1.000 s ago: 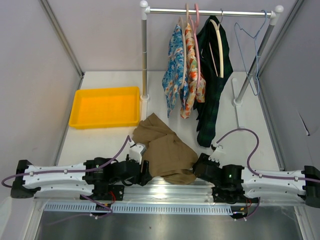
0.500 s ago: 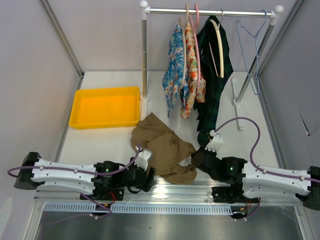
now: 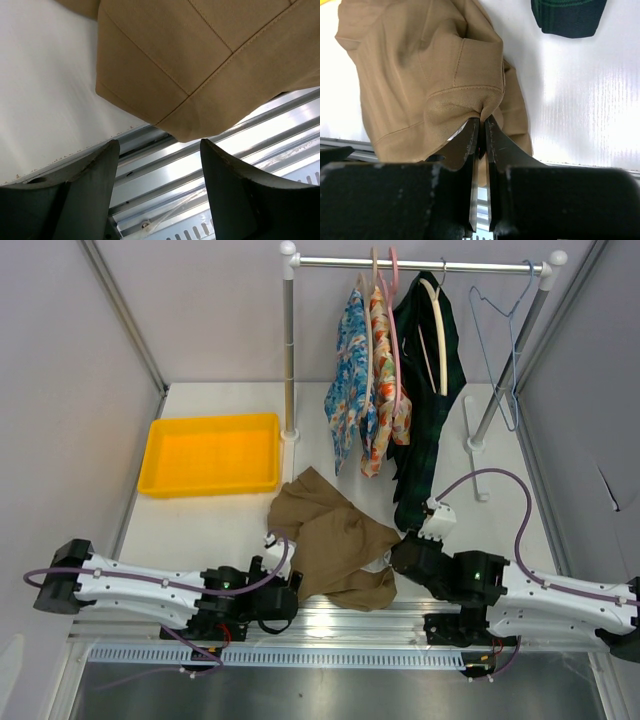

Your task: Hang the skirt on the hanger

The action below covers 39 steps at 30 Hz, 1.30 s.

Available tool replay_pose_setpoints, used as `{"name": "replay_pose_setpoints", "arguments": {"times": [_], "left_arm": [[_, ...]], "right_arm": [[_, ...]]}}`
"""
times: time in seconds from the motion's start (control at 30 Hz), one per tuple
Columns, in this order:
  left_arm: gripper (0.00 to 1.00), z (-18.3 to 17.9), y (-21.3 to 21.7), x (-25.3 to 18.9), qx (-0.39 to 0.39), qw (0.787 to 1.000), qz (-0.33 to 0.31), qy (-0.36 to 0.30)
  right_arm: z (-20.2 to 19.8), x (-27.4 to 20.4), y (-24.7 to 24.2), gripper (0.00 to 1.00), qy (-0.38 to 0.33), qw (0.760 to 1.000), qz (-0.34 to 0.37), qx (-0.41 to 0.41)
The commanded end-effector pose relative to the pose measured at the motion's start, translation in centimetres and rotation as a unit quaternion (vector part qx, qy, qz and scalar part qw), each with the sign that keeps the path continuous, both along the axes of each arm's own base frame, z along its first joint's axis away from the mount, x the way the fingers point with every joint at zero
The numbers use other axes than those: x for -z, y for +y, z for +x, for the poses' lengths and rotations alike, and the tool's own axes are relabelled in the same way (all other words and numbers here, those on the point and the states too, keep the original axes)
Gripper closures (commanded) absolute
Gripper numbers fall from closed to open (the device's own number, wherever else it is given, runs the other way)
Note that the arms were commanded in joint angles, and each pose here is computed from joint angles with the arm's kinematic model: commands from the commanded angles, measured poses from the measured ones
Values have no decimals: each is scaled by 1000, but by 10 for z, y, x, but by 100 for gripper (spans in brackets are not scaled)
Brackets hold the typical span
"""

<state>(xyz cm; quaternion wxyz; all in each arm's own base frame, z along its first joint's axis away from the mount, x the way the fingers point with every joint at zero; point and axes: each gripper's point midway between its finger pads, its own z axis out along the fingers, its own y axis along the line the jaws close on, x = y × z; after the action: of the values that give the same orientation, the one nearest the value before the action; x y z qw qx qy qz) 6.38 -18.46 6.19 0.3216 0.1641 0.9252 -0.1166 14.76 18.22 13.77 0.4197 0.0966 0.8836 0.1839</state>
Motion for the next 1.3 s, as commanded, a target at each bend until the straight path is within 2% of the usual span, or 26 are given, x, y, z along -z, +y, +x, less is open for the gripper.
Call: {"name": "replay_pose_setpoints", "arguments": {"times": [0.0, 0.07, 0.17, 0.33, 0.73, 0.97, 1.27], "left_arm": [[30, -1, -17, -9, 11, 999, -32, -18], [28, -3, -26, -14, 20, 998, -46, -22], [27, -4, -25, -7, 24, 999, -20, -24], [25, -12, -32, 0, 44, 999, -19, -23], [22, 5, -13, 21, -10, 998, 18, -62], [21, 10, -24, 28, -24, 998, 7, -64], [26, 24, -25, 25, -51, 994, 10, -96]], "right_arm": [[8, -30, -4, 96, -32, 999, 15, 18], [8, -31, -4, 96, -33, 999, 12, 16], [8, -31, -3, 96, -32, 999, 11, 14], [8, -33, -2, 96, -33, 999, 13, 12], [6, -46, 1, 96, -36, 999, 22, 1], [4, -54, 0, 97, -40, 999, 27, -3], [3, -61, -3, 97, -43, 999, 26, -4]]}}
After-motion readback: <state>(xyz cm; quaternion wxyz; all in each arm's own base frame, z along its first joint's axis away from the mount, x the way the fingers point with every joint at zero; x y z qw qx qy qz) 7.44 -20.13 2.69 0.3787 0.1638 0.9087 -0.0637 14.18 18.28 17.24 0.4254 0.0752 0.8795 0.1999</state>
